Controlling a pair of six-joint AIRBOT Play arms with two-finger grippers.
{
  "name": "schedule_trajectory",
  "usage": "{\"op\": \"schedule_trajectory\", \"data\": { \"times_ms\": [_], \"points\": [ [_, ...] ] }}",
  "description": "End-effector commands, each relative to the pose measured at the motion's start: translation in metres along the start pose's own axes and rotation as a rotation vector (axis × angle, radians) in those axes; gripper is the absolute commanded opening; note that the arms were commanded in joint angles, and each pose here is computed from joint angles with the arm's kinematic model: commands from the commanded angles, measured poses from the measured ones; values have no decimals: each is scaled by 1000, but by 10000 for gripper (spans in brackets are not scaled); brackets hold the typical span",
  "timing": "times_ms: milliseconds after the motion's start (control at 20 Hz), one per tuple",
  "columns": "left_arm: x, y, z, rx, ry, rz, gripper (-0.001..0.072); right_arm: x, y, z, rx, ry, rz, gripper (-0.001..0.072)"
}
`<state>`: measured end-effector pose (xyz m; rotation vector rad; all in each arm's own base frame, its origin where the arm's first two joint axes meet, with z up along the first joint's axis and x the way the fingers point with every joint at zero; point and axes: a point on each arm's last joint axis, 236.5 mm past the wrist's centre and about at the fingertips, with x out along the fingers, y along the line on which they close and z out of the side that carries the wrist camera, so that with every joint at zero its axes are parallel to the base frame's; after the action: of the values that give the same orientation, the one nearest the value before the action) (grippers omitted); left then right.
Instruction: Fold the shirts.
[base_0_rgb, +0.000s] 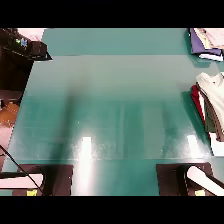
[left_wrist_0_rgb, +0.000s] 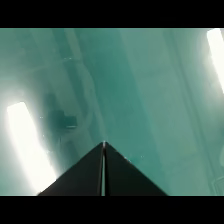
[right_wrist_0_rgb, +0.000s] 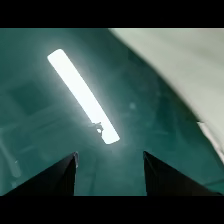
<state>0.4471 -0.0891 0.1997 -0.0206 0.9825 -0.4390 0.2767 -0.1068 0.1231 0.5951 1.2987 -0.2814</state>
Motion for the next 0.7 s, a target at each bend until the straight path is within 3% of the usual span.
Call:
{"op": "schedule_trajectory", "data": {
  "times_ms": [0, 150, 200, 400, 650],
  "points": [
    [0, 1, 4, 1, -19, 5, 24, 5, 112, -28, -240, 47, 243, 365],
    [0, 1, 6, 0, -27, 6, 24, 12, 172, -60, -446, 63, 296, 60],
    [-1, 1, 6, 1, -27, 7, 24, 14, 189, -73, -520, 65, 313, 16],
    [0, 1, 6, 0, -27, 6, 24, 16, 232, -111, -687, 69, 358, 17],
    [-1, 1, 6, 1, -27, 7, 24, 16, 250, -127, -746, 66, 386, 17]
  ]
}}
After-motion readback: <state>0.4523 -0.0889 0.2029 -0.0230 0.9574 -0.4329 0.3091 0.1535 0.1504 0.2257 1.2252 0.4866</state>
